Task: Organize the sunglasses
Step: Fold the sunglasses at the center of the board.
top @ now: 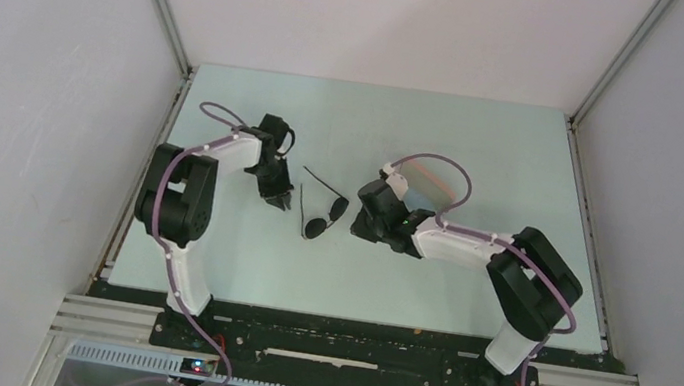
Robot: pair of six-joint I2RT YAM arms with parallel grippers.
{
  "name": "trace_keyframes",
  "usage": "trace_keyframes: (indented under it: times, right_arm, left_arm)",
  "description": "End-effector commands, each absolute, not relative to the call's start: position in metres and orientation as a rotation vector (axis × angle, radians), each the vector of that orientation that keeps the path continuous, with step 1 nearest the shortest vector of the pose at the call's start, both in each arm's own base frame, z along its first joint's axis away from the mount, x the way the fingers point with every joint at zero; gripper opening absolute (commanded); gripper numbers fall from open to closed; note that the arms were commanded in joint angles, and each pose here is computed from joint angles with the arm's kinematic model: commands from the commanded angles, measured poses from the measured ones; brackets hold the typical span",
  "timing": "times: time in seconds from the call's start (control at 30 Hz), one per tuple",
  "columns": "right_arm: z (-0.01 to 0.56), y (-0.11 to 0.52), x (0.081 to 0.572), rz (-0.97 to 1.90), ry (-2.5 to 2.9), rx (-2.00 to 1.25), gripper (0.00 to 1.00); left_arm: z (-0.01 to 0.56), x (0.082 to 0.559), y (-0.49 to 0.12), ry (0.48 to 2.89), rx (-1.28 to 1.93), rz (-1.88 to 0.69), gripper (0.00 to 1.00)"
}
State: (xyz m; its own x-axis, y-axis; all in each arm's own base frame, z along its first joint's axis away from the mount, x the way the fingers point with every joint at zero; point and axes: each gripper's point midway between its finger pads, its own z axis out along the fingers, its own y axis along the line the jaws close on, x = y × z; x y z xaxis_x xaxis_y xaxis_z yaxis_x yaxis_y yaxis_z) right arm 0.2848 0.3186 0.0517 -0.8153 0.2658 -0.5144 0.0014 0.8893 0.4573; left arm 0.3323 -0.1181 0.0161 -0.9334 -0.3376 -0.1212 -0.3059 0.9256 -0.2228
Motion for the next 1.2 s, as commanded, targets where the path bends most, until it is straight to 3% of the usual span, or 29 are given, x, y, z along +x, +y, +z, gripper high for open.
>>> trace_keyframes:
  times: [0.0,0.57,0.8,1.17]
  right_arm:
    - [0.058,0.335,0.301,0.606,2.438,0.223,0.05]
    - [0.031,0.340,0.320,0.581,2.486,0.237,0.02]
    - [0.039,0.328,0.325,0.578,2.495,0.234,0.00]
    - [0.039,0.327,0.318,0.572,2.521,0.193,0.00]
  left_arm:
    - [0.013,0.343,-0.131,2.931,-0.386,-0.264,0.19]
    - [0.025,0.341,-0.235,2.929,-0.083,-0.642,0.18]
    - [0.071,0.358,-0.217,2.861,-0.009,-0.554,0.19]
    - [0.104,0.435,-0.186,2.760,0.081,-0.346,0.18]
